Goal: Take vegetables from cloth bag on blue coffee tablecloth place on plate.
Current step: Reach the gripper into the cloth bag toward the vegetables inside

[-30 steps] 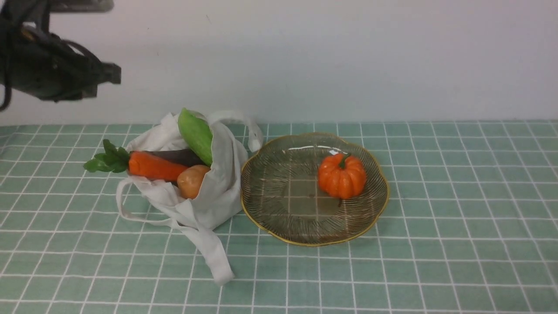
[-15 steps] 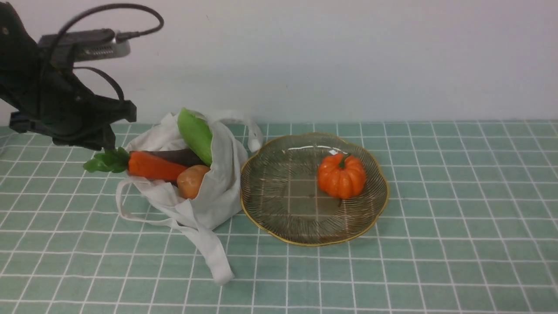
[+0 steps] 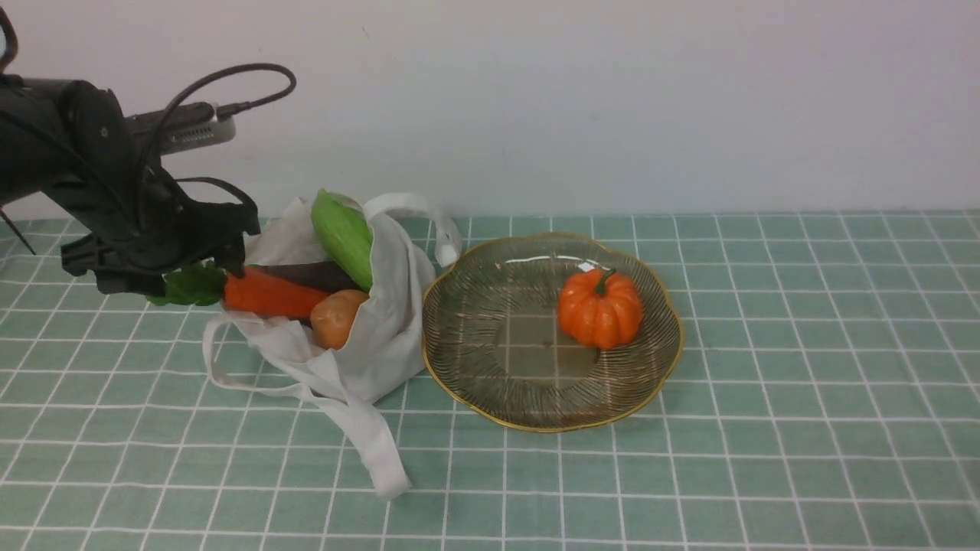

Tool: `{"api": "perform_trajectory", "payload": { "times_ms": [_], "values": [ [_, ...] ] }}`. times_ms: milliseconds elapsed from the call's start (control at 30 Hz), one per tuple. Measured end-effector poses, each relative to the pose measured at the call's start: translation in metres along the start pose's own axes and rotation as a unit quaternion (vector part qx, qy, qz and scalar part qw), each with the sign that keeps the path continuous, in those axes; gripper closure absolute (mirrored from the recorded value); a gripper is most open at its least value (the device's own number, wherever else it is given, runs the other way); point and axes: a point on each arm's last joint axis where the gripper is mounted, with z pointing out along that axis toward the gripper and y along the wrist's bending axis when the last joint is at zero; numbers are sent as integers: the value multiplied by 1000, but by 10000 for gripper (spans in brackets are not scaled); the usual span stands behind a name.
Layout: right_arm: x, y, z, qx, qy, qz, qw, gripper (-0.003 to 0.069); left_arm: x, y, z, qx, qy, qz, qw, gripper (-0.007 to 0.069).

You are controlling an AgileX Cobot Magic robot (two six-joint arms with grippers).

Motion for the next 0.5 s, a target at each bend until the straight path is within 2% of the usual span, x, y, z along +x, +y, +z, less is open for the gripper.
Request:
{"api": "perform_trajectory", "payload": {
  "times_ms": [500],
  "values": [
    [0, 0, 0, 0, 0, 0, 1000, 674, 1, -8, 13, 41, 4, -52, 998, 41]
  ]
}}
